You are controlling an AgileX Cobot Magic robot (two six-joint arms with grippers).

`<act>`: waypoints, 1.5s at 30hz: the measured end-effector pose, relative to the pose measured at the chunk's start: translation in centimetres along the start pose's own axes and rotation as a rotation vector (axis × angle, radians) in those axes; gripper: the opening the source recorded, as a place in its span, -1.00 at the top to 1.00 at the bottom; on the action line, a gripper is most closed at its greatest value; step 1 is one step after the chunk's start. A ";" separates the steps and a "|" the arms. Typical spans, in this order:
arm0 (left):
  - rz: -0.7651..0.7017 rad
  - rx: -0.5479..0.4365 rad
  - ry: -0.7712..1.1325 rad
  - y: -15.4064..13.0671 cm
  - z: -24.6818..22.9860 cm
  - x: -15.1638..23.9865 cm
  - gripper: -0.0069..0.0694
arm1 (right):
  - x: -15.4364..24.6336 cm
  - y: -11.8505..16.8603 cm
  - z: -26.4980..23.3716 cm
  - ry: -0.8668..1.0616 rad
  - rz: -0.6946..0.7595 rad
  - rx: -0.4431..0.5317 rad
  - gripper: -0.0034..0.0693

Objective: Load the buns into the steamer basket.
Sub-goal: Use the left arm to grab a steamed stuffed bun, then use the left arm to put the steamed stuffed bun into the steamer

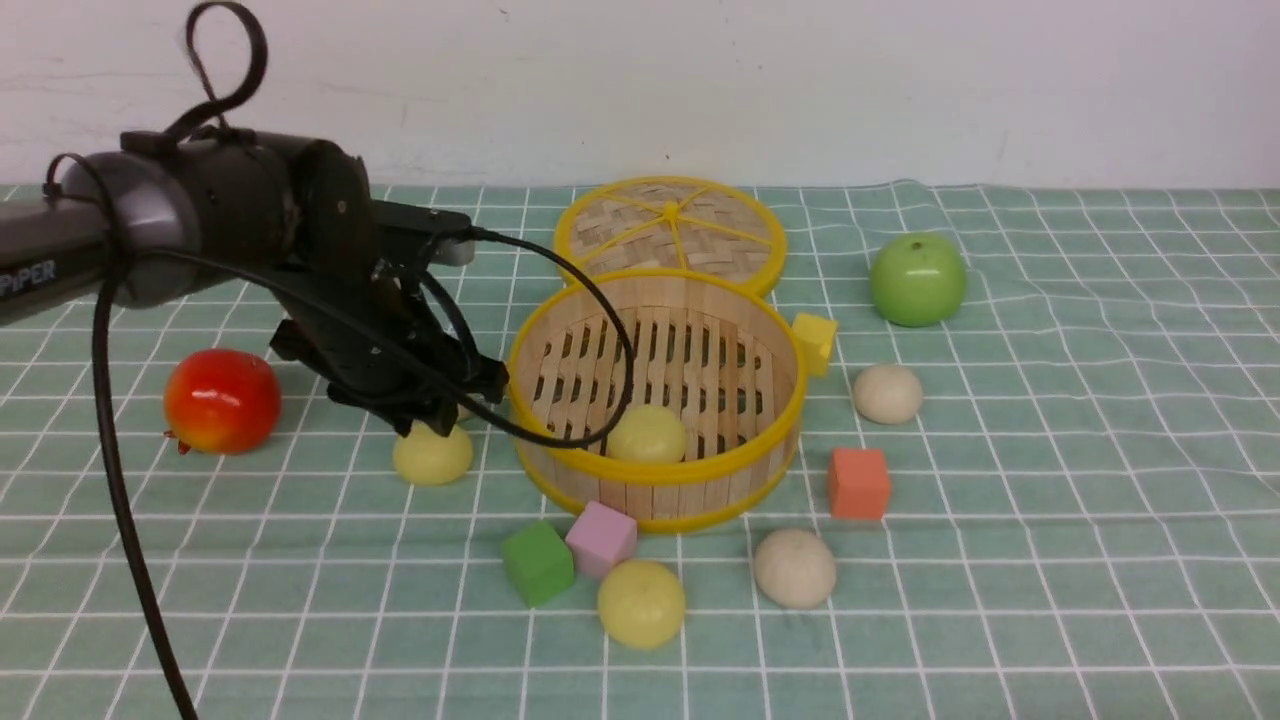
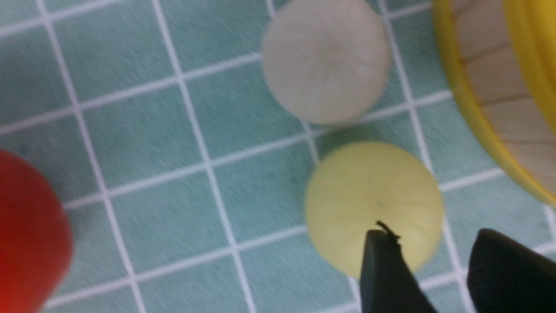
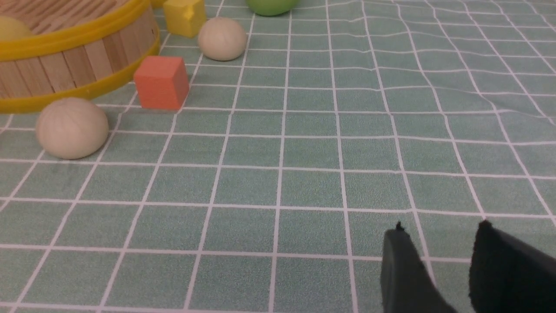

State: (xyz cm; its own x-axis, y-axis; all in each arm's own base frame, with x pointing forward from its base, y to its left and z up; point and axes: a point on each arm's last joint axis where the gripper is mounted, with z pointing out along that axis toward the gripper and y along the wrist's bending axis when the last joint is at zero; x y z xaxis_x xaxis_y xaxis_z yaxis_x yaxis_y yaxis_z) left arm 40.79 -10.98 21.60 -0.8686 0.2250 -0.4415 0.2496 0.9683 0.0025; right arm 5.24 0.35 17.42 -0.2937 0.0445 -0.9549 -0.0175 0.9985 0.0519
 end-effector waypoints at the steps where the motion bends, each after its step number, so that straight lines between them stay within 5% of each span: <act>1: 0.003 -0.007 -0.007 0.1 0.2 -0.1 0.05 | 0.0 0.0 0.0 0.000 0.000 0.000 0.25; 14: -0.010 -0.022 -0.018 0.2 3.6 0.1 0.08 | 0.0 0.0 0.0 0.000 0.000 0.000 0.25; 21: -0.021 -0.020 0.065 0.1 3.1 0.8 0.84 | 0.0 0.0 0.0 0.000 0.000 0.000 0.25; 26: -0.042 0.043 0.037 -1.4 -1.3 0.3 0.85 | 0.0 0.0 0.0 0.000 0.000 0.000 0.25; 32: 0.057 0.167 -0.282 -5.6 -6.4 -2.0 0.85 | 0.0 0.0 0.0 0.000 0.000 0.000 0.25; 45: 0.050 0.144 -0.353 -5.9 0.6 -2.8 0.85 | 0.0 0.0 0.0 0.000 0.000 0.000 0.25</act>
State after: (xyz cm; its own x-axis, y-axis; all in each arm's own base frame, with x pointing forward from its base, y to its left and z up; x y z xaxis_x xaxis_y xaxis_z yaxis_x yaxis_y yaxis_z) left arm 41.99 -17.39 22.25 -0.6591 0.1958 -0.7261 0.3670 0.9265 -0.0833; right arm 5.24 0.35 17.42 -0.2937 0.0445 -0.9549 -0.0175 0.9985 0.0519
